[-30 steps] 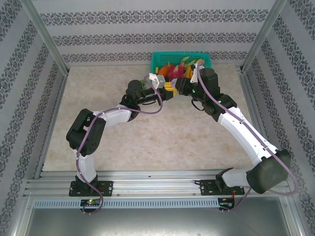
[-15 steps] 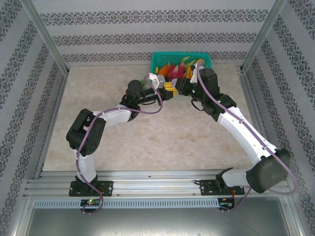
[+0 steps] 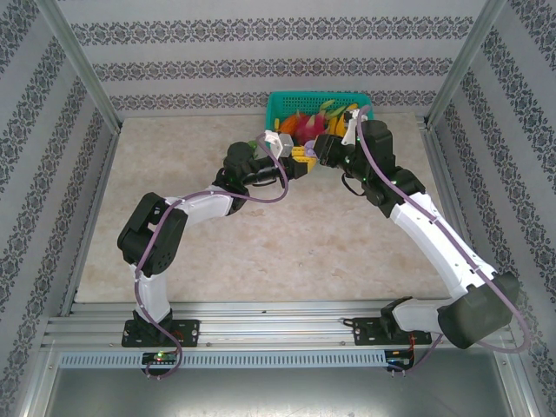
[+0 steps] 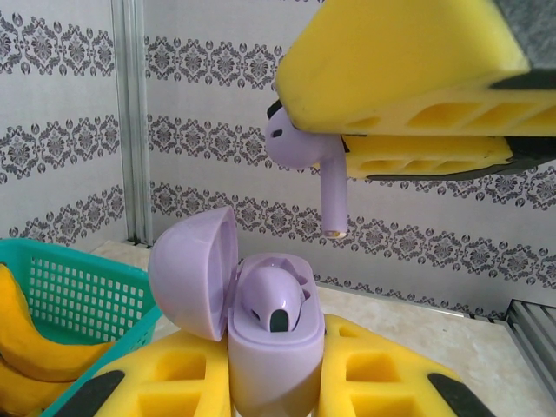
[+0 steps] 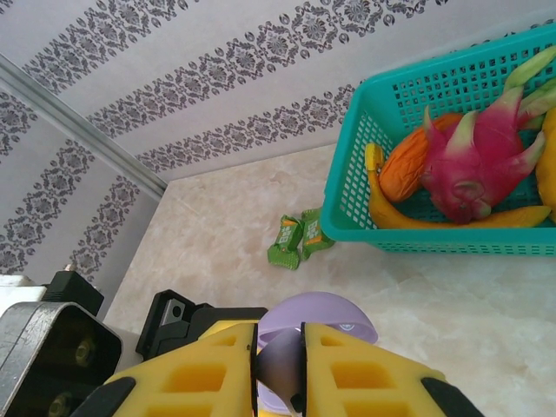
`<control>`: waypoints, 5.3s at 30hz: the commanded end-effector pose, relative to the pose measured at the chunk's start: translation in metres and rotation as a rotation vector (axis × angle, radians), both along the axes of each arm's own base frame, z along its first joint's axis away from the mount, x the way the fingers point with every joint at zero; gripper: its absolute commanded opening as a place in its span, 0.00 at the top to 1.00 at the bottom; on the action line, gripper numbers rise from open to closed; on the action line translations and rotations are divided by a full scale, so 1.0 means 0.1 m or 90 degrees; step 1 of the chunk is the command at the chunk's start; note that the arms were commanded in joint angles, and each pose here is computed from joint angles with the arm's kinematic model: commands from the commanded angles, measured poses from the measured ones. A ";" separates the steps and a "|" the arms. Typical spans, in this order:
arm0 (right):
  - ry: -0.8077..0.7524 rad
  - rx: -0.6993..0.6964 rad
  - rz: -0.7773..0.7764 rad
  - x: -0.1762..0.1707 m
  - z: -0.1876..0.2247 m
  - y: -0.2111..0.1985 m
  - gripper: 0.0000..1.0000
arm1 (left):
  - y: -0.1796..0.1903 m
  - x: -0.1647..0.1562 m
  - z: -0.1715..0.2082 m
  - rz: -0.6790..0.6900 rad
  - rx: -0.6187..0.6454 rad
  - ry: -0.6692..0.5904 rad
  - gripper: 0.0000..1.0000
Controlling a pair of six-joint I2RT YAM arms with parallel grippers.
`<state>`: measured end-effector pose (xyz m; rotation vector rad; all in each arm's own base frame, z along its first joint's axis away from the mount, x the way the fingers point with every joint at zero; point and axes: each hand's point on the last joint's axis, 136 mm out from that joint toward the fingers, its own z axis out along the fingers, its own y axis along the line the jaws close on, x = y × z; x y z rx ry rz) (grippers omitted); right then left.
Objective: Insert wireless bluetooth earbuds into charging case
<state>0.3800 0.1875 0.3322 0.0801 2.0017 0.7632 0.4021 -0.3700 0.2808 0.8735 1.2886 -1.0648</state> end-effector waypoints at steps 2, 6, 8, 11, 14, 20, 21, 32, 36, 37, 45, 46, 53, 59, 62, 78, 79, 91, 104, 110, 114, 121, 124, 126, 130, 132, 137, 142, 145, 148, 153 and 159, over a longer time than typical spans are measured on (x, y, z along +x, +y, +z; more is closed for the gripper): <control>-0.007 0.009 -0.016 0.06 -0.01 -0.06 0.82 | -0.06 -0.12 0.17 -0.029 -0.015 -0.020 1.00; -0.003 0.007 -0.017 0.10 -0.05 -0.06 0.82 | -0.06 -0.14 0.19 -0.032 -0.015 -0.022 1.00; 0.001 0.004 -0.016 0.10 -0.08 -0.05 0.82 | -0.06 -0.15 0.20 -0.034 -0.016 -0.023 1.00; 0.006 0.004 -0.017 0.12 -0.11 -0.06 0.82 | -0.08 -0.17 0.22 -0.038 -0.017 -0.025 1.00; 0.010 0.004 -0.014 0.13 -0.14 -0.05 0.82 | -0.08 -0.17 0.23 -0.039 -0.017 -0.026 1.00; 0.019 0.004 -0.009 0.13 -0.20 -0.03 0.83 | -0.09 -0.17 0.24 -0.039 -0.018 -0.030 1.00; 0.021 0.004 -0.006 0.13 -0.21 -0.02 0.83 | -0.09 -0.17 0.25 -0.038 -0.018 -0.030 1.00; 0.041 -0.011 0.001 0.05 -0.37 -0.02 0.84 | -0.09 -0.15 0.27 -0.030 -0.018 -0.038 1.00; 0.041 -0.013 -0.003 0.03 -0.37 -0.04 0.84 | -0.08 -0.13 0.25 -0.021 -0.014 -0.039 1.00; 0.040 -0.013 -0.003 0.02 -0.37 -0.05 0.84 | -0.08 -0.13 0.24 -0.020 -0.014 -0.039 1.00; 0.036 -0.011 -0.004 -0.01 -0.34 -0.07 0.84 | -0.08 -0.11 0.22 -0.016 -0.011 -0.038 1.00; 0.037 -0.011 -0.004 -0.02 -0.34 -0.07 0.85 | -0.08 -0.10 0.21 -0.014 -0.010 -0.037 1.00; 0.045 -0.010 0.002 -0.03 -0.39 -0.06 0.85 | -0.08 -0.09 0.21 -0.011 -0.011 -0.038 1.00; 0.061 -0.016 0.017 -0.02 -0.49 0.00 0.85 | -0.08 -0.10 0.24 -0.013 -0.013 -0.039 1.00; 0.065 -0.020 0.022 0.00 -0.52 0.04 0.85 | -0.08 -0.10 0.23 -0.014 -0.013 -0.038 1.00; 0.043 -0.016 -0.007 0.03 -0.32 -0.07 0.58 | -0.08 -0.10 0.20 -0.014 -0.011 -0.034 1.00; 0.039 -0.013 -0.009 0.03 -0.29 -0.08 0.56 | -0.08 -0.10 0.20 -0.013 -0.011 -0.033 1.00; 0.002 0.042 -0.055 -0.05 0.22 -0.48 0.44 | -0.04 -0.15 0.15 -0.009 -0.007 -0.038 1.00; 0.195 -0.032 0.027 0.38 -0.43 -0.20 0.47 | -0.04 -0.32 -0.05 -0.052 0.038 -0.022 1.00; 0.255 -0.060 0.064 0.47 -0.77 -0.05 0.53 | -0.02 -0.36 -0.06 -0.054 0.045 -0.017 1.00; 0.263 -0.076 0.087 0.34 -0.83 0.04 0.56 | -0.01 -0.33 -0.06 -0.040 0.047 -0.012 1.00; 0.269 -0.095 0.104 -0.01 -0.89 0.07 0.59 | 0.03 -0.23 -0.05 -0.001 0.038 -0.008 1.00; 0.274 -0.092 0.102 -0.12 -0.92 0.04 0.59 | 0.04 -0.19 -0.04 0.012 0.031 -0.005 1.00; 0.269 -0.092 0.083 -0.14 -0.91 -0.02 0.59 | 0.03 -0.18 -0.04 0.013 0.031 0.001 1.00; 0.259 -0.081 -0.004 -0.07 -0.88 -0.33 0.53 | 0.02 -0.15 -0.15 0.012 0.042 0.068 1.00; 0.257 -0.063 -0.046 -0.04 -0.91 -0.49 0.52 | 0.02 -0.12 -0.27 0.018 0.037 0.137 1.00; 0.280 -0.065 -0.086 -0.10 -1.14 -0.69 0.52 | 0.05 -0.05 -0.75 0.048 0.033 0.362 1.00; 0.299 -0.067 -0.112 -0.21 -1.37 -0.80 0.51 | 0.08 -0.03 -1.34 0.105 0.082 0.607 1.00; 0.309 -0.067 -0.124 -0.27 -1.48 -0.85 0.51 | 0.12 -0.06 -1.68 0.137 0.141 0.713 1.00; 0.315 -0.064 -0.129 -0.30 -1.55 -0.88 0.50 | 0.18 -0.10 -1.92 0.171 0.162 0.776 1.00; 0.313 -0.059 -0.133 -0.34 -1.58 -0.90 0.50 | 0.28 -0.16 -2.27 0.225 0.218 0.859 0.98; 0.306 -0.057 -0.133 -0.39 -1.57 -0.92 0.48 | 0.36 -0.22 -2.52 0.261 0.255 0.913 0.94</control>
